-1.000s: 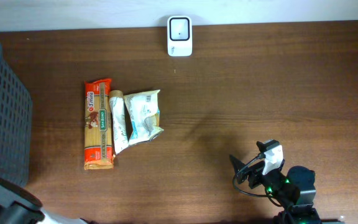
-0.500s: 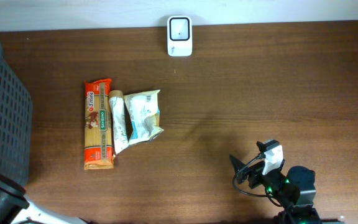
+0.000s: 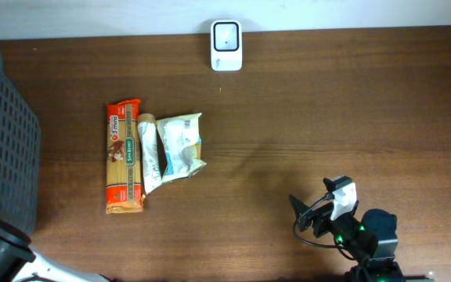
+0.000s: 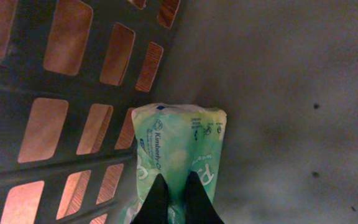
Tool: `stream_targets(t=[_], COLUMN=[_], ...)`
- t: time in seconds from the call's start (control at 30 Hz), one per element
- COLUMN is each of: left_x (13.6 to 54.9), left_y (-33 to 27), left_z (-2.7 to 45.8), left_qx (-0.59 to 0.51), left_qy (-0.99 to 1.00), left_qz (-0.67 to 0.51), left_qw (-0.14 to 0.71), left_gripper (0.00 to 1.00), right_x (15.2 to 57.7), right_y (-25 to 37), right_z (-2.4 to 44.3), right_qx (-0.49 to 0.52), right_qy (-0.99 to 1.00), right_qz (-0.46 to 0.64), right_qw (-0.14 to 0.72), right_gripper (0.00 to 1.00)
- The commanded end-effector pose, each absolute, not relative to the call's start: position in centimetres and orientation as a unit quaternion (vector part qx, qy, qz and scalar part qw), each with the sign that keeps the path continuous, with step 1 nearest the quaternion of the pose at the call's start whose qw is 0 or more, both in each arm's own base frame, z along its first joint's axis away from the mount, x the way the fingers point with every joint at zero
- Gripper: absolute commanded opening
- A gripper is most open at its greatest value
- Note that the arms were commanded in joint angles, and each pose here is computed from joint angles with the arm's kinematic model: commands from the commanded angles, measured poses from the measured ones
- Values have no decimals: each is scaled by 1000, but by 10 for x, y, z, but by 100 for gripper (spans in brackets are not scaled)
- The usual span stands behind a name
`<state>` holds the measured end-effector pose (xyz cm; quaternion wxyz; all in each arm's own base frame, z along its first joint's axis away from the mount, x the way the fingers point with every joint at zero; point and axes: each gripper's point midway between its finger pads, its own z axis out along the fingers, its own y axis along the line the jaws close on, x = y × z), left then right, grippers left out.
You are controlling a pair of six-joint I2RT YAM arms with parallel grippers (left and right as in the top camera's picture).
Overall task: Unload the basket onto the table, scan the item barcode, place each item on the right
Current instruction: 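Grasp the small green-white tissue pack in the basket with left gripper, then place the tissue pack on the table right of the snack bag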
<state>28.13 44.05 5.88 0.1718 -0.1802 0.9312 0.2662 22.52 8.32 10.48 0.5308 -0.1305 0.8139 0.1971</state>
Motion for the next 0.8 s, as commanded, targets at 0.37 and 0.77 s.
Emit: stream_targets(t=[0.37,0.77], left_x=[361,398], left_y=[293,-108], left_z=[354,195], left_qx=[-222,74], left_qy=[785,955], left_qz=[271,-16], left_qw=[511,288], left_gripper=[0,0], right_x=[225,225], right_y=[82,82], right_z=[105,105], right_qx=[-130,-130], right_qy=[814,814], right_qz=[196,196], right_qw=[531,531], right_gripper=[98,98])
